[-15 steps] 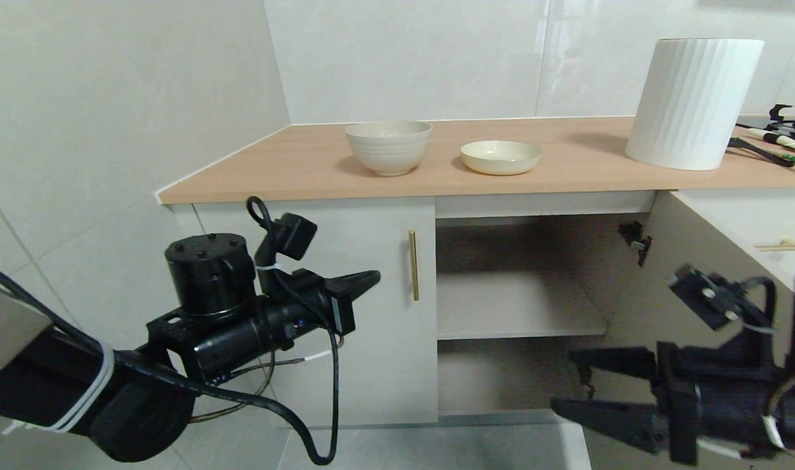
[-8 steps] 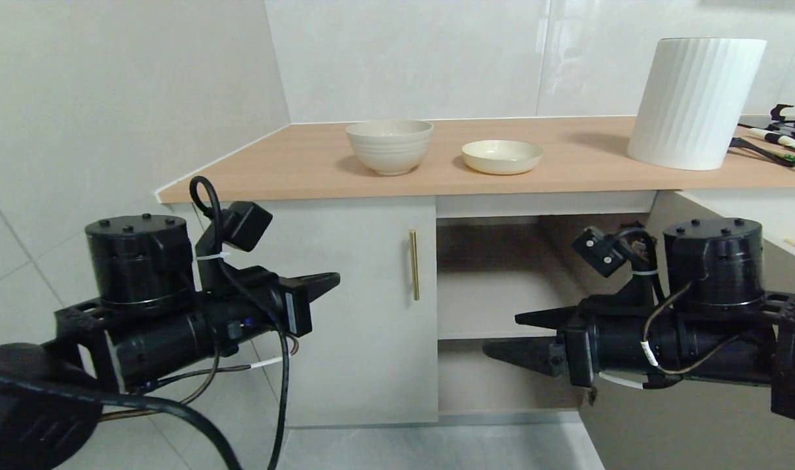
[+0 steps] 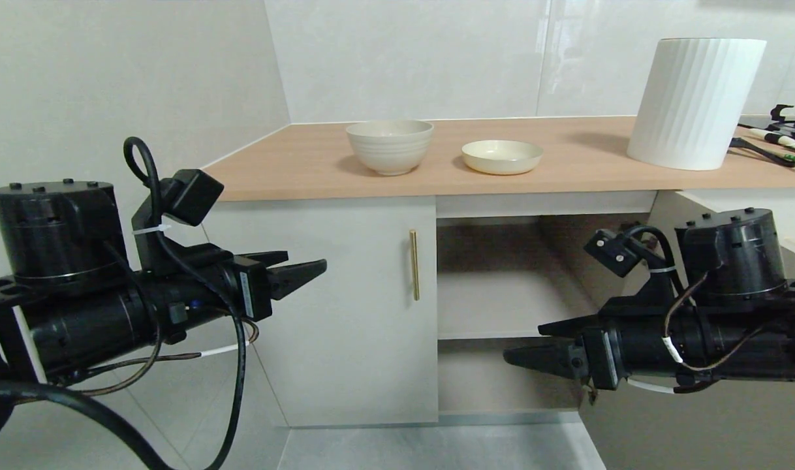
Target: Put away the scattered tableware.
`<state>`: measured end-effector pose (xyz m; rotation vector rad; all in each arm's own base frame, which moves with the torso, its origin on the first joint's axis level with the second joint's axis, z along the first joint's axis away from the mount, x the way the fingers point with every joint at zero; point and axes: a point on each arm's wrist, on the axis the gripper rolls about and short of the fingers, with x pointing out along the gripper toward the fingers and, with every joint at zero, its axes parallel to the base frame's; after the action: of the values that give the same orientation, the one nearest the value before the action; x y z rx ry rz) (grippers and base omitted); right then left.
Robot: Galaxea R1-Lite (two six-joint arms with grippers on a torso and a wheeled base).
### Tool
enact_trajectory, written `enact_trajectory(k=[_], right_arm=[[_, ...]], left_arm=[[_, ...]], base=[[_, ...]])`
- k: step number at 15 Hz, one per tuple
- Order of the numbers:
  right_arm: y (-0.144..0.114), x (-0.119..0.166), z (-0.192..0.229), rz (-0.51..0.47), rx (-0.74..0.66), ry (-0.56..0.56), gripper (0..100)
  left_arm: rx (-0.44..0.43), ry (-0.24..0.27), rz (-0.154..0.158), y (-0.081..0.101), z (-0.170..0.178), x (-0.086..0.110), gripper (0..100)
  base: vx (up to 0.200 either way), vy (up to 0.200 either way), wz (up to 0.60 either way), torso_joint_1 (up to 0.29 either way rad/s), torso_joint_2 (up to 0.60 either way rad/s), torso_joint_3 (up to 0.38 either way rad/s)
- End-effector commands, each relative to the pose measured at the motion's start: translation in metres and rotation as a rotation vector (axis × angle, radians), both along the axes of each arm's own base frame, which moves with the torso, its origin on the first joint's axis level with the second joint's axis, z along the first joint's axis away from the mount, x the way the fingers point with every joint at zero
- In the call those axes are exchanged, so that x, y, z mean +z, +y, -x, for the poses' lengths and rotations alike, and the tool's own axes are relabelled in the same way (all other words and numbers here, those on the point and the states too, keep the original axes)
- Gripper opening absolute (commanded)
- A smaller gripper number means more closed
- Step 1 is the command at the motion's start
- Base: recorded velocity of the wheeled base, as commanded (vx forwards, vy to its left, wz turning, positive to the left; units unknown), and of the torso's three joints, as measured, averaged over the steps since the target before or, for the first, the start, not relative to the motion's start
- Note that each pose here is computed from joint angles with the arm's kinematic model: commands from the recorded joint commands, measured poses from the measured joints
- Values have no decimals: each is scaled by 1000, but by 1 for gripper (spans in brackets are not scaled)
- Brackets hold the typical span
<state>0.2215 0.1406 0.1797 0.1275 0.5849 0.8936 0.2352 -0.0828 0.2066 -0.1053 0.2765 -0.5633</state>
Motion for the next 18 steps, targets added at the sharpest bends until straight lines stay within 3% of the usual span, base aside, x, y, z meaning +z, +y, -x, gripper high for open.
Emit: enact_trajectory(k=[1,8,11,18], right_arm=[[-3,9,6,-19,2,-28,100],[-16,41,25,-53,-39,-97,100],[-16,39,25,-49,-39,-92,100],[-16,38,25,-46,-38,-92,100]], left_arm=[[-3,0,2,0,0,0,100],[10,-45,12,3,7,16,100],[8,-30,6,3,10,18,100],[19,-64,17,8,15,27,100]], base=[[0,0,0,0,0,0],[0,0,0,0,0,0],[0,0,0,0,0,0],[0,0,0,0,0,0]])
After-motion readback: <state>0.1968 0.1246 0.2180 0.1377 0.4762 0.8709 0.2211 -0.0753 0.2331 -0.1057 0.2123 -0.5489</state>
